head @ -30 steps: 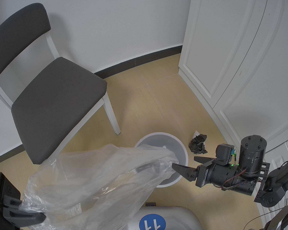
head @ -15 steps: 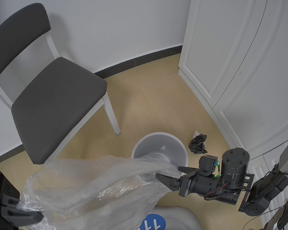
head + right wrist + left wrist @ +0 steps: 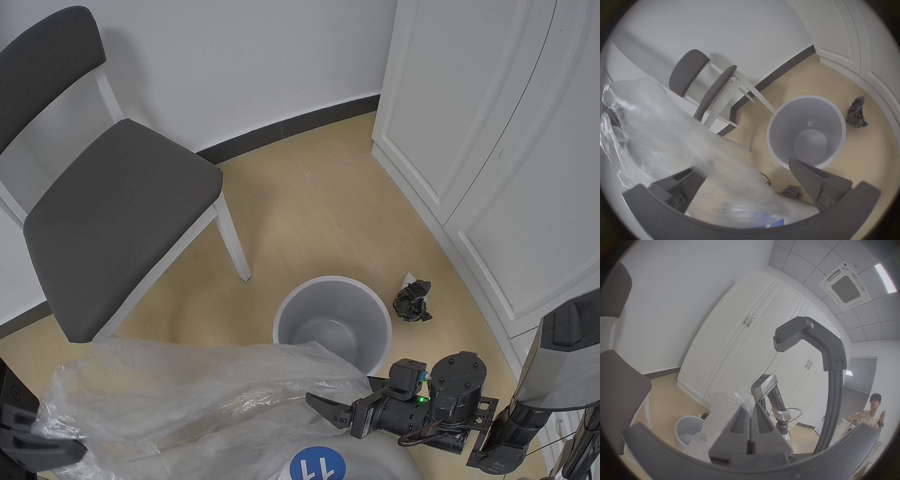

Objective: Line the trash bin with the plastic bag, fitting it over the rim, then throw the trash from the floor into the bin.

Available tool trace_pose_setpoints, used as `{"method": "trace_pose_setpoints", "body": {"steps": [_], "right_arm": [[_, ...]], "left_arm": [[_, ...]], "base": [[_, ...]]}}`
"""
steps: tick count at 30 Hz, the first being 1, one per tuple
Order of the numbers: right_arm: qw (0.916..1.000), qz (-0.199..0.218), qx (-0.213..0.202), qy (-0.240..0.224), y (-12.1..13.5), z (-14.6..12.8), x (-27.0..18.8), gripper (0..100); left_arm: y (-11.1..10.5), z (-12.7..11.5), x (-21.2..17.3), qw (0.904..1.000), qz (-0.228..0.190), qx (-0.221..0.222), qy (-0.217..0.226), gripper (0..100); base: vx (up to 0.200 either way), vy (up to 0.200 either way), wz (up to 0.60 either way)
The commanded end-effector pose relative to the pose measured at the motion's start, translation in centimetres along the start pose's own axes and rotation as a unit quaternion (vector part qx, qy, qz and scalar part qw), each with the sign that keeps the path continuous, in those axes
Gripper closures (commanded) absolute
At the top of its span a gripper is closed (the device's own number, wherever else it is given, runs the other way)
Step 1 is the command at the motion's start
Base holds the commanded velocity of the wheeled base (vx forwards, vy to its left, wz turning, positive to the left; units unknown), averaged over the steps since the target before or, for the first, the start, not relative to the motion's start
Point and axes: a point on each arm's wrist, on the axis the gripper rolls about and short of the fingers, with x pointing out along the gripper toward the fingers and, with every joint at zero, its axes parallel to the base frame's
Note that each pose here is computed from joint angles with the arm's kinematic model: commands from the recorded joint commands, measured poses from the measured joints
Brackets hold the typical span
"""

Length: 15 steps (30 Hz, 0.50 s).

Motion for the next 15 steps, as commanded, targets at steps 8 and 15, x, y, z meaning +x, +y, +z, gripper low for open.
{"method": "trace_pose_setpoints", "body": {"steps": [8, 15], "right_arm": [[0.9998, 0.003, -0.001, -0.02, 0.2, 1.2, -0.8, 0], [1.0, -0.001, -0.002, 0.0, 0.0, 0.0, -0.2, 0]], "left_arm": [[0.0, 0.0, 0.0, 1.0, 0.0, 0.001, -0.003, 100], [0.0, 0.1, -0.1, 1.0, -0.001, 0.002, -0.006, 100]], "base": [[0.0, 0.0, 0.0], [0.0, 0.0, 0.0]]}}
